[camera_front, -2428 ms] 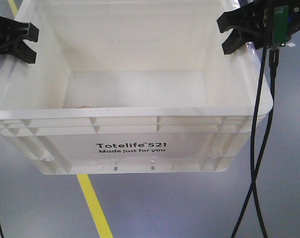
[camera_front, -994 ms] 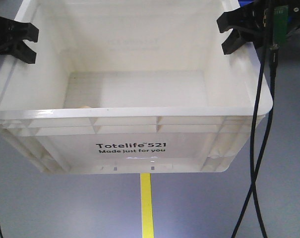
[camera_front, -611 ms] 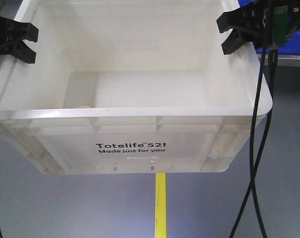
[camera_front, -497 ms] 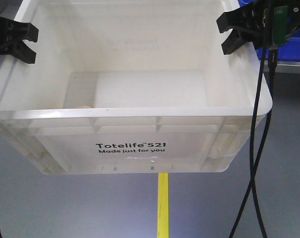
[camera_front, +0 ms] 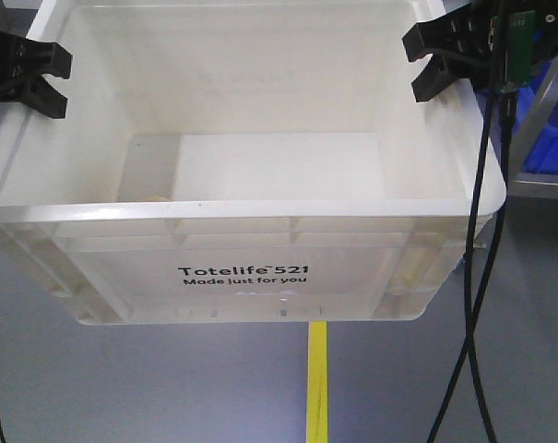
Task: Place moving items into box and shelve
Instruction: 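Hold the lifted crate with both grippers while the base drives away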
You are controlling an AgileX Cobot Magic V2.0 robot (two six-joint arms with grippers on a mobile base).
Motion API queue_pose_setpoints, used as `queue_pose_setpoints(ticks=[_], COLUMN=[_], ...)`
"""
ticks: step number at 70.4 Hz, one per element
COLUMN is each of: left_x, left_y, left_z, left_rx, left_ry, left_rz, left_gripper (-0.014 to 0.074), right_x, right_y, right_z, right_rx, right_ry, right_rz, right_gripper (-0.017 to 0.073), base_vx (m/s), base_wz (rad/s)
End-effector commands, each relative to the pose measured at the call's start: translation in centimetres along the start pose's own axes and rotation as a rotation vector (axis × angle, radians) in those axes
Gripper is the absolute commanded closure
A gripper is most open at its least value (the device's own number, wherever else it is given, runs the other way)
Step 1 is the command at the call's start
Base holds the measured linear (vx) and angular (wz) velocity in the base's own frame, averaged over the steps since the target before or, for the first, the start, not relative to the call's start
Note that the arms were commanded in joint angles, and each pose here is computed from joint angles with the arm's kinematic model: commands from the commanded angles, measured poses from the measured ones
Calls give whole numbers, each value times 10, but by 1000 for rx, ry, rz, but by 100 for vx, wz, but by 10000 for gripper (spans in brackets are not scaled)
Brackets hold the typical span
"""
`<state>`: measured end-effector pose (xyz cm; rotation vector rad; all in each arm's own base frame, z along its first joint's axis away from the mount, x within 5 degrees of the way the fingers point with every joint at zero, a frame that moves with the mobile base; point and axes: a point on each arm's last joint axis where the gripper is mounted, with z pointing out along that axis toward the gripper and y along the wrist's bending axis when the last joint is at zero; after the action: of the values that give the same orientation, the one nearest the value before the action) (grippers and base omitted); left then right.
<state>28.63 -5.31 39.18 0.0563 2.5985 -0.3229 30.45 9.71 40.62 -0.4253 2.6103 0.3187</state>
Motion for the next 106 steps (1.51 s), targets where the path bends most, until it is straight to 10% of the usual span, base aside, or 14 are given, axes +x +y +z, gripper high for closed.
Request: queue_pose_setpoints(ticks=[1, 106], left_x=[-11, -11], left_y=[-13, -13], left_z=[-30, -30], left_rx=[85, 78], left_ry=[-194, -196], left_rz=[0, 3], left_gripper=[610, 610], right_x=[0, 0], right_y=[15, 15], right_z=[-34, -34], right_rx=[-85, -84], right_ry=[-120, -122], right_rz=[-39, -39], right_gripper=[571, 571], base_vx=[57, 58], base_wz=[1, -1])
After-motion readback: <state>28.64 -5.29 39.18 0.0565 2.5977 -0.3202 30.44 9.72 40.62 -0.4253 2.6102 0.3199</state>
